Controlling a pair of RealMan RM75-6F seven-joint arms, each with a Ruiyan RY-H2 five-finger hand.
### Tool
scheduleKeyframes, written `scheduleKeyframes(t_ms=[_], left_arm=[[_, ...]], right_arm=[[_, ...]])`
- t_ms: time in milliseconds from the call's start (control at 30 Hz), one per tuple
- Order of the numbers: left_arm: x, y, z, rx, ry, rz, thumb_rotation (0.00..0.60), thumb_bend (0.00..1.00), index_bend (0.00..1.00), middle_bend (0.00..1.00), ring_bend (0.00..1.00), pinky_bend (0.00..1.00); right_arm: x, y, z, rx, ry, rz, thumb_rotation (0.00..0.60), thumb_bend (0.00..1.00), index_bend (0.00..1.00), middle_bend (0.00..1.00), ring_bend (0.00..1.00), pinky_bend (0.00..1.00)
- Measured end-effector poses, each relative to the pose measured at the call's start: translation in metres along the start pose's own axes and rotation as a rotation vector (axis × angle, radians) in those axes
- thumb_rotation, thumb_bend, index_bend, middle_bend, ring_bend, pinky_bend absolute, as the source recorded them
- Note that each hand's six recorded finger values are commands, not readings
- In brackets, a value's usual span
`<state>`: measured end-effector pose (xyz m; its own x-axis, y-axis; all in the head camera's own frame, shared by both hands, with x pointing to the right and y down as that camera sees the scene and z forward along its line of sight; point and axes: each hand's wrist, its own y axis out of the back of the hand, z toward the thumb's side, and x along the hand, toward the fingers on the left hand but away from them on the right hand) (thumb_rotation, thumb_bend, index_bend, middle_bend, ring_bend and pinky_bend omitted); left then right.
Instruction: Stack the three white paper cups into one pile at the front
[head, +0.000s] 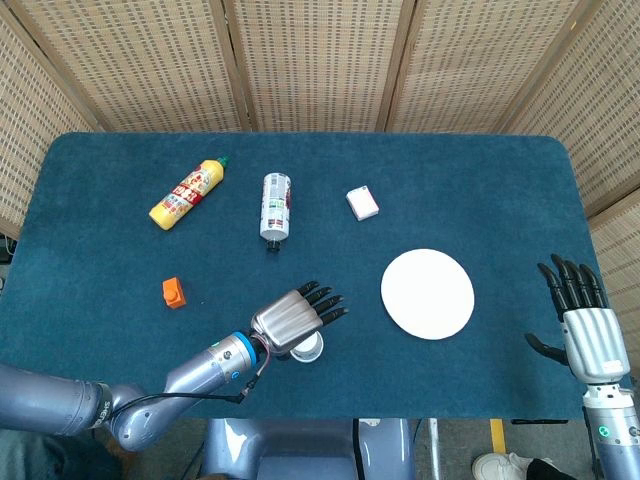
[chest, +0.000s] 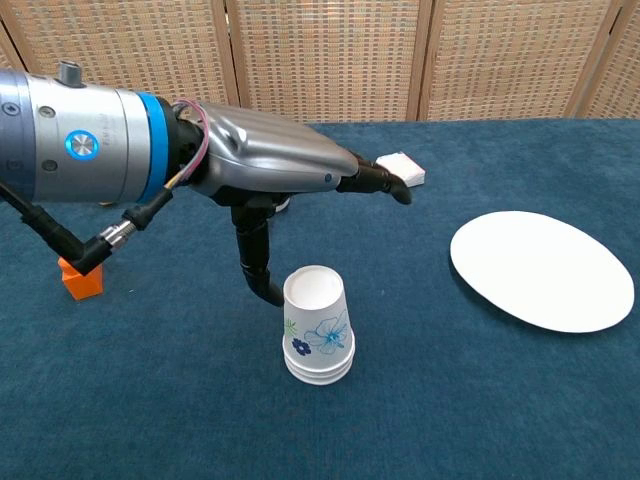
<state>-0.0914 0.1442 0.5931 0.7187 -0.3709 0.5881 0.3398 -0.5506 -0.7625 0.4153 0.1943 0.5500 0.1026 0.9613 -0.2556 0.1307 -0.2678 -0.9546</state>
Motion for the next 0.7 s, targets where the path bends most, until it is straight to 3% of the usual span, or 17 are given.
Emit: scheduleKeyframes(t_ms=[200,400,567,700], left_arm=[[-0.022,0.018,-0.031,-0.095,0.097,0.095,0.6,0.0,0.0,0.0,0.0,0.0],[-0.06,0.023,-0.076,-0.144,0.265,0.229,0.6,0.0,0.0,0.0,0.0,0.0],[-0.12,0.0,-0.123,-0.214,0.475,0.358,0.6,0.0,0.0,0.0,0.0,0.0],[-0.19,-0.043,-0.154,-0.303,0.686,0.421,0.6,0.0,0.0,0.0,0.0,0.0]], right_arm=[[0.001,0.0,0.0,0.002,0.001,-0.001,0.6,0.0,0.05,0.0,0.0,0.0],[0.002,0.002,0.001,0.0,0.005,-0.009,0.6,0.0,0.05,0.0,0.0,0.0],[0.003,0.005,0.001,0.013,0.003,-0.017,0.6,0.0,0.04,0.0,0.0,0.0],[0.005,0.006,-0.001,0.048,-0.009,-0.02,0.6,0.0,0.02,0.0,0.0,0.0]])
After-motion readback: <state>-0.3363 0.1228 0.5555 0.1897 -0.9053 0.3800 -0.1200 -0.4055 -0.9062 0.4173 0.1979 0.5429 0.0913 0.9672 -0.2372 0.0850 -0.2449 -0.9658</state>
